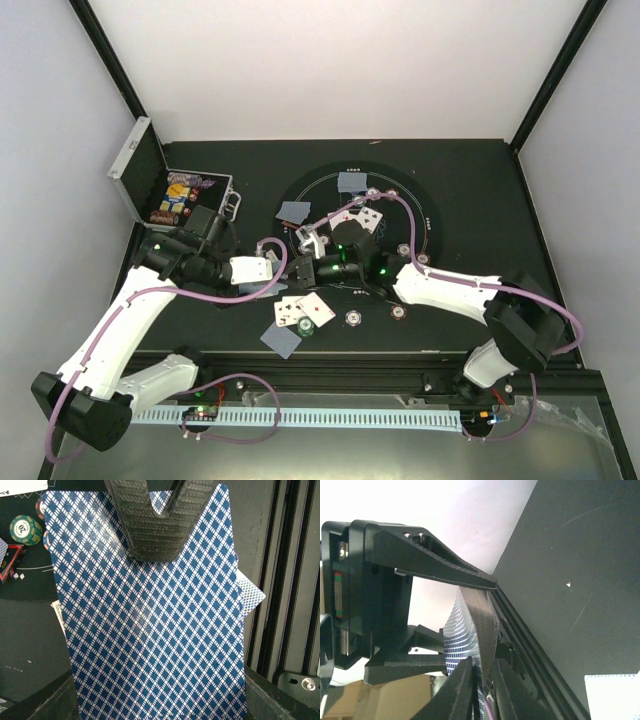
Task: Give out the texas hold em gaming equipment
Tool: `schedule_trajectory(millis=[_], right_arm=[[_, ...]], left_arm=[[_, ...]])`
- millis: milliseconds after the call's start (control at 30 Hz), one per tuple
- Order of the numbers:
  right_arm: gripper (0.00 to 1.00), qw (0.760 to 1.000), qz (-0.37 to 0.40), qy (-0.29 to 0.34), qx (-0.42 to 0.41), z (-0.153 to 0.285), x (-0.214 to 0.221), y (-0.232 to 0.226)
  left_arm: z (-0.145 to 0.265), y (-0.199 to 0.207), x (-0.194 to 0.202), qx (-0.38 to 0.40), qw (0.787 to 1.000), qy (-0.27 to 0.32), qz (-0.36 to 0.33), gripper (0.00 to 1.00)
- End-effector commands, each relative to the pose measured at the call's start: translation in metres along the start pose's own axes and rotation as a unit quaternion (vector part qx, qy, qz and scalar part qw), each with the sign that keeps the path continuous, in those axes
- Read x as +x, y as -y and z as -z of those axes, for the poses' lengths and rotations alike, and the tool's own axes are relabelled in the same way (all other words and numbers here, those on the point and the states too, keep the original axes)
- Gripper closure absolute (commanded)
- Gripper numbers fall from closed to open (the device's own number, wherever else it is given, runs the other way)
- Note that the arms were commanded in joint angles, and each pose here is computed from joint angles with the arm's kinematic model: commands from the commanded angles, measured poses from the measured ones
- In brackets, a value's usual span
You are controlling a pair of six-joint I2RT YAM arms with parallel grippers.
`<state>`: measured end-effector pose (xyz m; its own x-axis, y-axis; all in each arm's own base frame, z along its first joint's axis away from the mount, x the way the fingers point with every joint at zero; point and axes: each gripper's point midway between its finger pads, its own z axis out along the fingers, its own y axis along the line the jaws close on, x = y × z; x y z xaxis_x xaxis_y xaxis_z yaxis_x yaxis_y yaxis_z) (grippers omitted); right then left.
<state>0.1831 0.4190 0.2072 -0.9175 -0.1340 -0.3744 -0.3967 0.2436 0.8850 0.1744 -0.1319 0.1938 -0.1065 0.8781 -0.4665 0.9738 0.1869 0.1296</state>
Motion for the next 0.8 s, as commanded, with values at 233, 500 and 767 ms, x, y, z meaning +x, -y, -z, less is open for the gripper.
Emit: schedule_trajectory(millis=[233, 500, 767], right_arm=[[0.89, 0.999, 0.002, 0.004, 0.040, 0.013, -0.003, 0.003], [0.91, 0.999, 0.004, 0.001, 0.051, 0.017, 0.001, 0.007], [0.99, 0.999, 0.007, 0.004, 0.044, 0.020, -0.002, -0.002]], left_arm=[[0.009, -0.007, -0.009, -0.019, 1.000, 0.016, -0.007, 0.98], [0.007, -0.007, -0.007, -0.020, 1.000, 0.011, -0.009, 0.98], [0.008, -0.007, -0.007, -0.021, 1.000, 0.012, -0.008, 0.98]])
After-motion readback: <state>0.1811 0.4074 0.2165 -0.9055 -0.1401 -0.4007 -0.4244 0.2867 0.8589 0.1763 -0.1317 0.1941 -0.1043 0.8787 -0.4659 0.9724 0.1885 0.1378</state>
